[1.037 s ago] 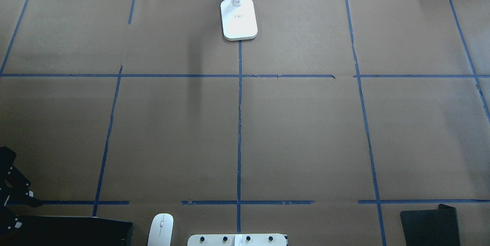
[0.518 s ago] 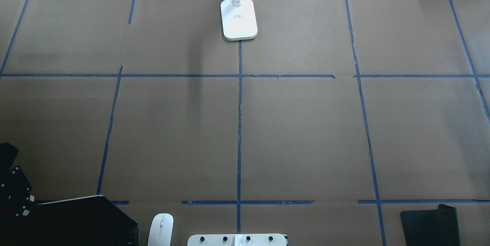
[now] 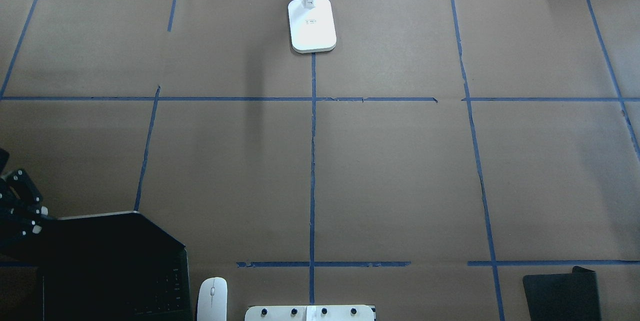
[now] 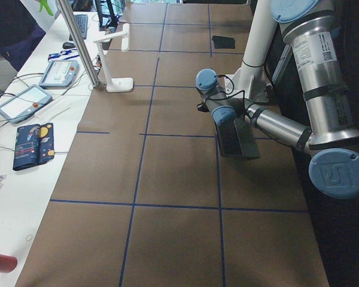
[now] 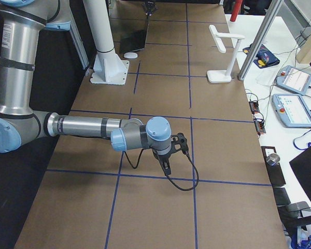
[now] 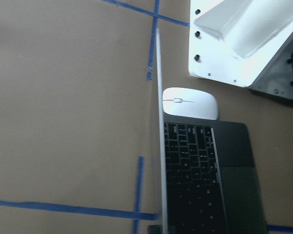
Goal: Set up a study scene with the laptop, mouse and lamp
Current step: 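Carry the laptop with the left gripper beside the lamp and set it down open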
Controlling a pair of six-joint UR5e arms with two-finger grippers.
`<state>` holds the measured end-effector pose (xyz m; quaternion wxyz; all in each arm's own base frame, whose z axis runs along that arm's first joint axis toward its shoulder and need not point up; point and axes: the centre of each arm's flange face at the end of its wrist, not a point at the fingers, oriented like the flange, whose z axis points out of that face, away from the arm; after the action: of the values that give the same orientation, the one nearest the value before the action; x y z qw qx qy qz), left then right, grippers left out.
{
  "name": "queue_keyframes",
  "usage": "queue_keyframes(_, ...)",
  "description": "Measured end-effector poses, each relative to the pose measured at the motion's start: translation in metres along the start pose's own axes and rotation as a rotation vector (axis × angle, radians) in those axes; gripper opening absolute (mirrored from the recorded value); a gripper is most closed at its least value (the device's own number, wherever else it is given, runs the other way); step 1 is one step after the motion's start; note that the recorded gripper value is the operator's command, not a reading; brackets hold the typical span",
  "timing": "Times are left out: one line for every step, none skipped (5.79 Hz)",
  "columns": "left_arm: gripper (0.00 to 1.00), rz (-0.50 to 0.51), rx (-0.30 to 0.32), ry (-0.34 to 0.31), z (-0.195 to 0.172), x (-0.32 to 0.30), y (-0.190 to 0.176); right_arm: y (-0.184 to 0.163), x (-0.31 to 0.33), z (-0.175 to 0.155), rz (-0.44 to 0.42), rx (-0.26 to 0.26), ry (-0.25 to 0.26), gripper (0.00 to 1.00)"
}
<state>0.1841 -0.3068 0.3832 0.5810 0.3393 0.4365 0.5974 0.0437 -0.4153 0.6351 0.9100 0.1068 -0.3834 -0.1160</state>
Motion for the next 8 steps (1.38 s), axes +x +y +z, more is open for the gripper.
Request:
queue_keyframes(0.00,0.086,-0.024,-0.037,-0.013,-0.021,-0.006,0.000,0.000,0.000,-0.001,0.001,-0.001,1.00)
queue_keyframes(0.00,0.154,-0.047,-0.057,-0.019,-0.047,-0.023,0.000,-0.001,0.000,-0.001,0.001,-0.001,1.00)
queue_keyframes(0.00,0.191,-0.065,-0.064,-0.018,-0.079,-0.045,-0.001,-0.001,-0.001,-0.002,0.002,0.000,1.00)
queue_keyframes(0.00,0.204,-0.071,-0.077,-0.017,-0.116,-0.069,-0.001,-0.002,-0.002,-0.004,0.004,0.000,1.00)
queue_keyframes(0.00,0.208,-0.067,-0.103,-0.019,-0.157,-0.096,-0.001,-0.002,-0.003,-0.004,0.005,0.000,1.00)
queue_keyframes(0.00,0.202,-0.066,-0.126,-0.022,-0.193,-0.117,-0.001,-0.002,-0.003,-0.004,0.005,0.000,1.00)
queue_keyframes(0.00,0.176,-0.068,-0.150,-0.023,-0.221,-0.141,-0.001,-0.002,-0.003,-0.003,0.005,0.000,1.00)
queue_keyframes(0.00,0.132,-0.068,-0.178,-0.023,-0.248,-0.173,0.000,-0.002,-0.002,-0.002,0.003,-0.001,1.00)
